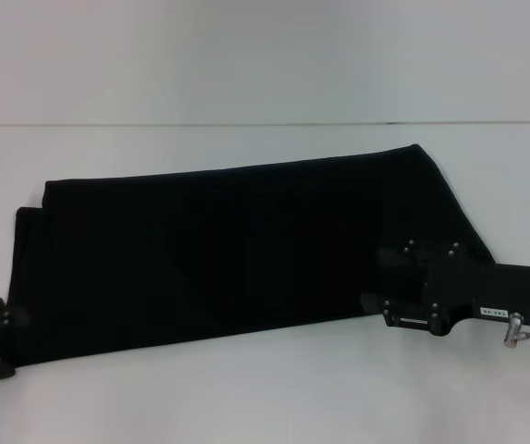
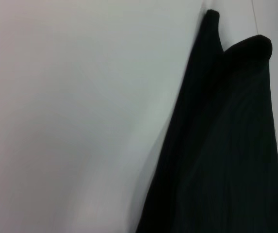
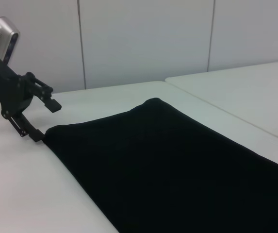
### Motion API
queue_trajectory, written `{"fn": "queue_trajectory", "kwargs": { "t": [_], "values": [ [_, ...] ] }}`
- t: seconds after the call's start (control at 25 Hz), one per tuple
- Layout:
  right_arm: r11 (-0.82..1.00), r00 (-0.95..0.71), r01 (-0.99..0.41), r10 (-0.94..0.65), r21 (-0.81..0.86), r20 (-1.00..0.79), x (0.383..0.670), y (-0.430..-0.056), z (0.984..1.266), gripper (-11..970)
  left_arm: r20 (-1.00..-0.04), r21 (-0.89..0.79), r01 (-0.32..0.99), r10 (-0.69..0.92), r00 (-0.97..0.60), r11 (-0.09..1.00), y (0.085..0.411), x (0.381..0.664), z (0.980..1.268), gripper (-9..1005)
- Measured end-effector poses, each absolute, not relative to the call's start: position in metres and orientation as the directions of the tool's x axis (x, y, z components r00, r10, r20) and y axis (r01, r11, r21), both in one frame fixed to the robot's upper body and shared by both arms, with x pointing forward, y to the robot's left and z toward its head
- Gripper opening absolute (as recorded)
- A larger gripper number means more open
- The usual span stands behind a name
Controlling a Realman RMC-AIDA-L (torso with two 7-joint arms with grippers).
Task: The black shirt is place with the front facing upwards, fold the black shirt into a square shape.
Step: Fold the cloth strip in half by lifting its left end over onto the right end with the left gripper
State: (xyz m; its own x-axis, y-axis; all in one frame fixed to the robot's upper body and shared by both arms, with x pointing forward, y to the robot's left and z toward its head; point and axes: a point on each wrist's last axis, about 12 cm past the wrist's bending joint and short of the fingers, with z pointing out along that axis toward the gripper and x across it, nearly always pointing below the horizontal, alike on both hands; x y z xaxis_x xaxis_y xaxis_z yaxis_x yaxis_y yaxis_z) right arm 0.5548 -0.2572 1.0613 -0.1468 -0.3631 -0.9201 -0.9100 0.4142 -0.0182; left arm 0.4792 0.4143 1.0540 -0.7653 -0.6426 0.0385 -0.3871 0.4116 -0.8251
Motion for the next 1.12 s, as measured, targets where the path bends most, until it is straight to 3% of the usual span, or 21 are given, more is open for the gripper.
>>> {"fn": "queue_trajectory", "kwargs": {
  "t": [0.68, 1.12],
  "values": [
    [0.409, -0.147, -0.912, -0.356, -0.012, -0.923, 0.555, -0.255, 1.062, 715, -0.04, -0.835, -0.312, -0.615, -0.788, 0.453, 0.398, 0.516, 1.066, 886],
    [0.426, -0.154, -0.905, -0.354, -0.012, -0.923, 0.555, -0.259, 1.062, 715, 0.021, -0.799, -0.403, -0.648, -0.761, 0.447, 0.436, 0.483, 1.076, 884]
  ]
}}
